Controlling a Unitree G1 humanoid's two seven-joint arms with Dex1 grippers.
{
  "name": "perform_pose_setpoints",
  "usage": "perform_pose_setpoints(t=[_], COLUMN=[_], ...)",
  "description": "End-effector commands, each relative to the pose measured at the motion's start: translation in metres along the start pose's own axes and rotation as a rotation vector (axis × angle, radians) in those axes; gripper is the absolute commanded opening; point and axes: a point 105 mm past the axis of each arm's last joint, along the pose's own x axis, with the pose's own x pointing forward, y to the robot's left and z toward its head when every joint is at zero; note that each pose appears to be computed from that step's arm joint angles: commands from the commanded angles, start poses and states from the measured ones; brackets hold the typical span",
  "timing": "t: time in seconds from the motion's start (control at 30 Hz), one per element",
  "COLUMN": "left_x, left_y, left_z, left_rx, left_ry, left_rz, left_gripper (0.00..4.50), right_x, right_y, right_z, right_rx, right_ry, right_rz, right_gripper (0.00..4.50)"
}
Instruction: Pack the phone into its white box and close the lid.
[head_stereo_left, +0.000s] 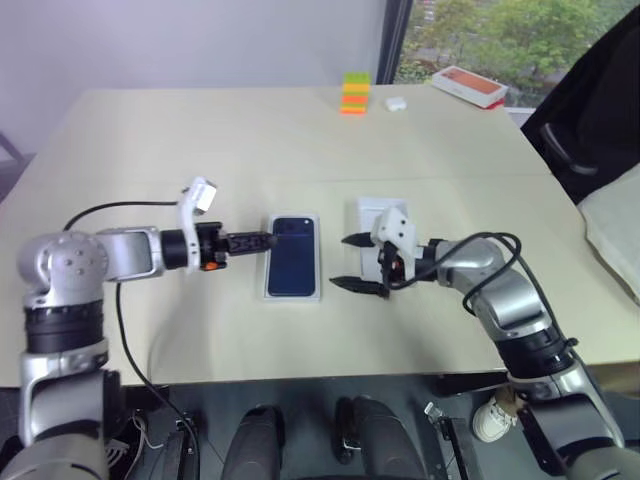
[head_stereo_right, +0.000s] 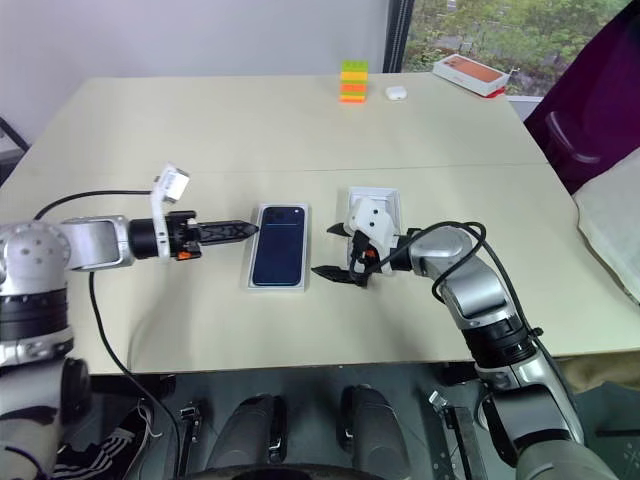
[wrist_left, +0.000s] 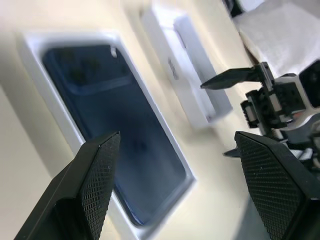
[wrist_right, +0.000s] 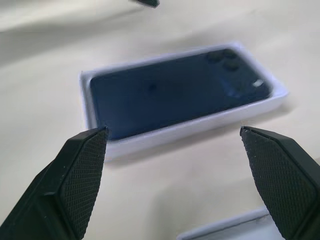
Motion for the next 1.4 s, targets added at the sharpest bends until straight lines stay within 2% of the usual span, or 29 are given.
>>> perform_pose_setpoints(t=[0.03,0.13,0.27,0.37,0.6,0.83,0.87,0.93,1.0,1.07,1.17,1.3,1.4], left_x=[-0.014,-0.024,-0.031,-0.032,-0.031,-0.028,-0.028,-0.027,-0.027,-0.027,-0.024,-0.021,-0.016], left_y=[-0.002,0.008,0.009,0.008,0.006,0.003,0.003,0.002,0.003,0.005,0.005,0.008,0.015], left_z=[0.009,0.003,0.005,0.006,-0.001,-0.007,-0.007,-0.008,-0.007,-0.007,-0.011,0.0,0.004], left_rx=[0.206,0.265,0.392,0.417,0.403,0.397,0.399,0.374,0.375,0.382,0.411,0.449,0.58], left_ry=[-0.112,-0.154,-0.25,-0.282,-0.289,-0.276,-0.276,-0.276,-0.274,-0.273,-0.249,-0.285,-0.272], left_rz=[-0.036,-0.027,0.016,0.036,0.022,0.012,0.013,-0.01,-0.008,-0.001,-0.021,-0.023,0.002], left_gripper=[3.85,3.9,3.9,3.9,3.9,3.9,3.9,3.9,3.9,3.9,3.9,3.9,3.9], right_x=[0.008,0.022,0.037,0.05,0.077,0.075,0.073,0.063,0.051,0.045,0.027,0.008,-0.005], right_y=[0.003,0.006,0.004,0.008,0.012,0.009,0.009,0.009,0.014,0.017,-0.003,-0.027,-0.044], right_z=[0.027,0.026,0.021,0.016,-0.001,-0.023,-0.022,0.002,0.019,0.023,0.032,0.027,0.025], right_rx=[-0.017,-0.005,-0.006,-0.044,-0.106,-0.198,-0.198,-0.066,-0.035,-0.046,0.075,0.078,0.091], right_ry=[-0.084,-0.085,-0.065,-0.041,0.022,0.13,0.123,0.0,-0.062,-0.062,-0.045,0.055,0.097], right_rz=[-0.01,-0.022,-0.053,-0.049,-0.049,-0.06,-0.056,-0.053,-0.011,0.004,-0.089,-0.219,-0.307], right_gripper=[4.46,3.59,1.65,0.23,0.23,0.23,0.23,0.23,0.23,0.23,0.23,1.91,3.55])
